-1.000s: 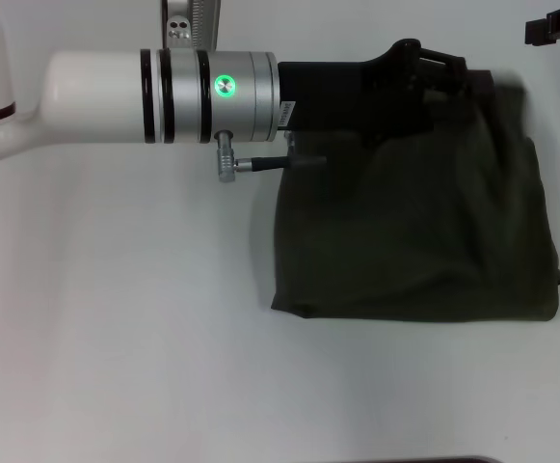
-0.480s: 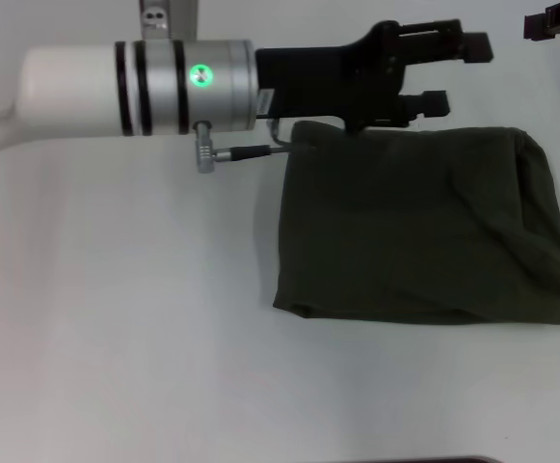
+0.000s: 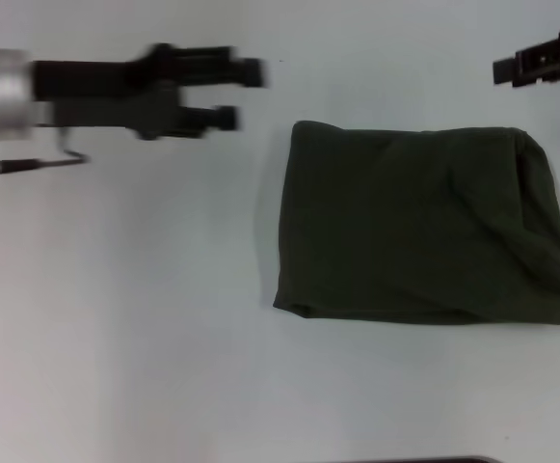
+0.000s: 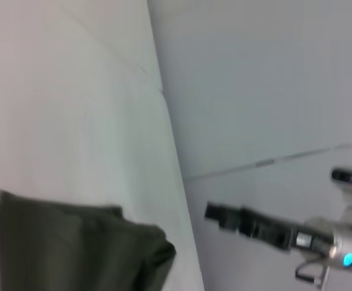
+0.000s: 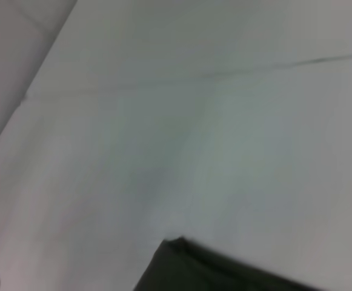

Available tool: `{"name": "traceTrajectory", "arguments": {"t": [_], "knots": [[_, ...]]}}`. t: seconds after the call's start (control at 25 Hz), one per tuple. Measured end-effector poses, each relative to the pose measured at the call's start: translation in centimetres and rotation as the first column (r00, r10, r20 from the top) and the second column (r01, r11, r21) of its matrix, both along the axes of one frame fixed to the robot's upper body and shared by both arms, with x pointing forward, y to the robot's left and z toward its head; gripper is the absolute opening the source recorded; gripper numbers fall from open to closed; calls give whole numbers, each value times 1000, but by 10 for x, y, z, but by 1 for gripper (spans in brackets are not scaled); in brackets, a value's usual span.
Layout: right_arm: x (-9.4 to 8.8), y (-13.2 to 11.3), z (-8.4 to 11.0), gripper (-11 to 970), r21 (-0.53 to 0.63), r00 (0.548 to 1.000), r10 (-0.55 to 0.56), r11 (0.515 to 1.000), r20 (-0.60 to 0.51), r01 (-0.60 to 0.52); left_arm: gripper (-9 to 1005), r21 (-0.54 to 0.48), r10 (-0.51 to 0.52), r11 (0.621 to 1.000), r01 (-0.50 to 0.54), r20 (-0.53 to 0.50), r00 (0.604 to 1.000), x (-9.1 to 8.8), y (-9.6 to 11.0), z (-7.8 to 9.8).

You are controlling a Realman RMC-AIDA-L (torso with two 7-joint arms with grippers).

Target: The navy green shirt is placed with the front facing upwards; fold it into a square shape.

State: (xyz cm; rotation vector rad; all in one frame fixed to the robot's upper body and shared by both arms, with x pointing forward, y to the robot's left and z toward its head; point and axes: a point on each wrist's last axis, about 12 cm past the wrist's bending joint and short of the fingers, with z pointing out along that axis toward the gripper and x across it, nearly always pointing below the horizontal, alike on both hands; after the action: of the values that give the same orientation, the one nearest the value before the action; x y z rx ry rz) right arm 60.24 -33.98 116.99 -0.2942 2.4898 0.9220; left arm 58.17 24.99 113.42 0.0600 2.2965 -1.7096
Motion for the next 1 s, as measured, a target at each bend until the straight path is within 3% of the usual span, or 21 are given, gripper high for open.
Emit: {"name": "traceTrajectory", "arguments": {"t": [0.04, 0.12, 0.24, 0.64, 1.0], "knots": [[0, 2, -1, 272, -7, 1000, 10, 1000, -10, -10, 828, -1, 6, 1000, -6, 1, 1000, -1, 3, 0], [0, 7, -2, 367, -20, 999, 29, 999, -26, -29, 828, -11, 50, 999, -50, 18, 999, -6, 25, 2], [2, 22, -6, 509, -72, 993, 94, 992, -65, -99, 828, -10, 74, 997, -74, 19, 997, -14, 38, -2], [7, 41, -5, 543, -166, 976, 144, 971, -164, -171, 828, -14, 75, 997, -75, 35, 997, -15, 36, -4], [5, 36, -12, 542, -196, 973, 101, 970, -209, -143, 828, -29, 82, 996, -81, 51, 995, -13, 32, -3]]}}
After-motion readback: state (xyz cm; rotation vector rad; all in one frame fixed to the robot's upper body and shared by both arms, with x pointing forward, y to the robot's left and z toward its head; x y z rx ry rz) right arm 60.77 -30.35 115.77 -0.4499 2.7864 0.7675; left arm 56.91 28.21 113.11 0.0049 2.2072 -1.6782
